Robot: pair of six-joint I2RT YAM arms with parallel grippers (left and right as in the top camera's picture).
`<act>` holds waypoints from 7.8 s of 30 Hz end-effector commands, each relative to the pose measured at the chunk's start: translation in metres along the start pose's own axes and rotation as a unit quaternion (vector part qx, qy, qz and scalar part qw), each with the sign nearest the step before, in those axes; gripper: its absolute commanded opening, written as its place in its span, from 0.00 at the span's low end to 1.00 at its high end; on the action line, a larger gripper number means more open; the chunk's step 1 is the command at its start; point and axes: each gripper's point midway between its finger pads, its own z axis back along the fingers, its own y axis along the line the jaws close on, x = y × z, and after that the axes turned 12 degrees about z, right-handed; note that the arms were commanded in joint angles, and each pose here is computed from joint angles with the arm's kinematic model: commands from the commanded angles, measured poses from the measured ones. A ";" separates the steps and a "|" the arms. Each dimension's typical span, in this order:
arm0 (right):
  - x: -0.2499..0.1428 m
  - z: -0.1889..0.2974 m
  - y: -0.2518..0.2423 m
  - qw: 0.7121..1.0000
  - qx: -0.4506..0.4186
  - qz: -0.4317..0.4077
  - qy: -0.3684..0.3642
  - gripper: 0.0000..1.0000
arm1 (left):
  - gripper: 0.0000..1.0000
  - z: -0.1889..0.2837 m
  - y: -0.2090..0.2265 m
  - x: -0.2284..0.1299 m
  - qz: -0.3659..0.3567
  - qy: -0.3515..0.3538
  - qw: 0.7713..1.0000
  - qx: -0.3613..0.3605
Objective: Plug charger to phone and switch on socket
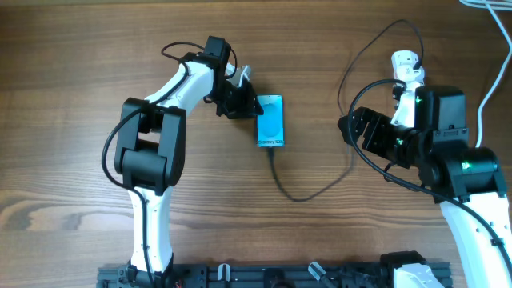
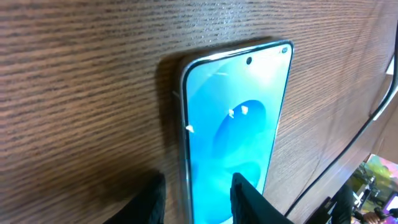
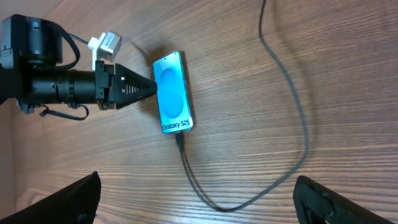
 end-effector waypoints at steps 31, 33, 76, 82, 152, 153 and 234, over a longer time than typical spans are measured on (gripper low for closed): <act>0.061 -0.024 -0.179 0.919 -0.255 -0.278 -0.112 0.05 | 0.90 0.368 0.005 -0.215 0.006 -0.368 0.908 0.201; 0.070 -0.031 -0.200 0.914 -0.262 -0.284 -0.122 0.04 | 1.00 0.371 0.008 -0.234 0.005 -0.373 0.906 0.200; 0.115 -0.147 -0.279 0.919 -0.273 -0.219 -0.182 0.05 | 1.00 0.408 0.105 -0.399 0.092 -0.636 0.742 0.190; 0.109 -0.160 -0.284 0.920 -0.273 -0.222 -0.172 0.04 | 1.00 0.408 0.105 -0.399 0.092 -0.636 0.743 0.190; 0.108 -0.169 -0.238 0.954 -0.246 -0.161 -0.062 0.05 | 1.00 0.406 0.103 -0.399 0.089 -0.633 0.746 0.185; 0.110 -0.159 -0.232 0.954 -0.246 -0.160 -0.063 0.05 | 1.00 0.404 0.102 -0.398 0.086 -0.630 0.750 0.180; 0.082 0.107 -0.045 0.961 -0.155 -0.048 -0.225 0.04 | 1.00 0.262 0.158 -0.165 0.140 -0.762 0.632 -0.020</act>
